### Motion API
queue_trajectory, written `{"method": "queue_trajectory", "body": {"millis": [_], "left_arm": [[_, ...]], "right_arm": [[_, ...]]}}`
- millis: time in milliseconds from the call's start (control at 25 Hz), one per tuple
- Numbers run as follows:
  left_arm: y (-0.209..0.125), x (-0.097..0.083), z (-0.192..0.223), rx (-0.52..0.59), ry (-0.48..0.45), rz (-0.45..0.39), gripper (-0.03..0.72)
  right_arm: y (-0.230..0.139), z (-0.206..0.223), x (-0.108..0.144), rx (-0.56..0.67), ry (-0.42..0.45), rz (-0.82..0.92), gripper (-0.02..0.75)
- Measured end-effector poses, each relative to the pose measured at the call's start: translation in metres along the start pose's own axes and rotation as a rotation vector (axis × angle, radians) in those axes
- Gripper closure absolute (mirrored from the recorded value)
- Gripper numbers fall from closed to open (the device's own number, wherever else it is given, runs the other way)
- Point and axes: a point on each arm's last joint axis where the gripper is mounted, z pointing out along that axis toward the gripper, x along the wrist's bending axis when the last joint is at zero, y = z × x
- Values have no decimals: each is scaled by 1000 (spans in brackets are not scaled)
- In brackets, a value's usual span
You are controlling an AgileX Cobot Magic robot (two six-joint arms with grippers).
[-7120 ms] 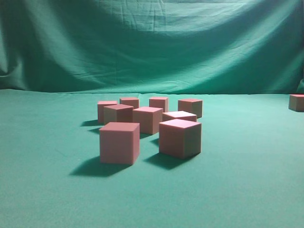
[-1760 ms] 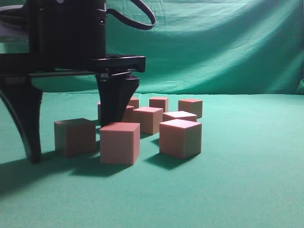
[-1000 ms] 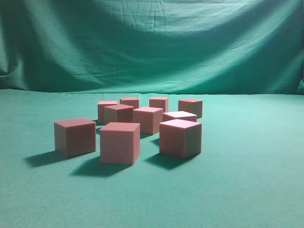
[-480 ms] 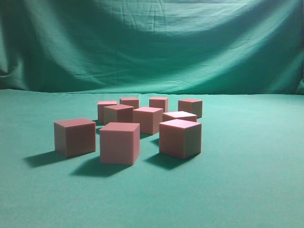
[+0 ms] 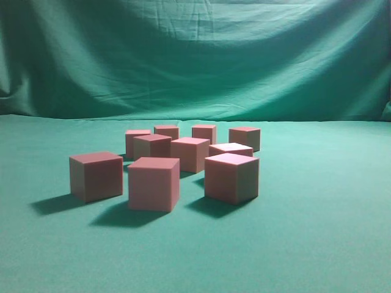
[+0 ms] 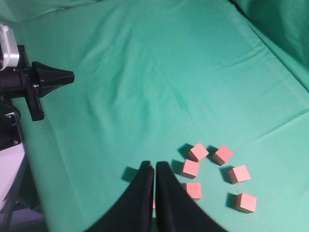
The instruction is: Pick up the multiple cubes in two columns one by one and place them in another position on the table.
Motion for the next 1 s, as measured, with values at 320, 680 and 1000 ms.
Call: {"method": "queue_trajectory", "body": {"millis": [320,680,1000], "left_arm": [[0,0,0,0,0,0,688],[0,0,0,0,0,0,688],[0,0,0,0,0,0,688]], "right_arm": [[-24,-23,-4,-21,-64,-7,738],[-73,0,-28,-88,-190,122,738],[-131,-5,-36,-249,-332,264,738]]}}
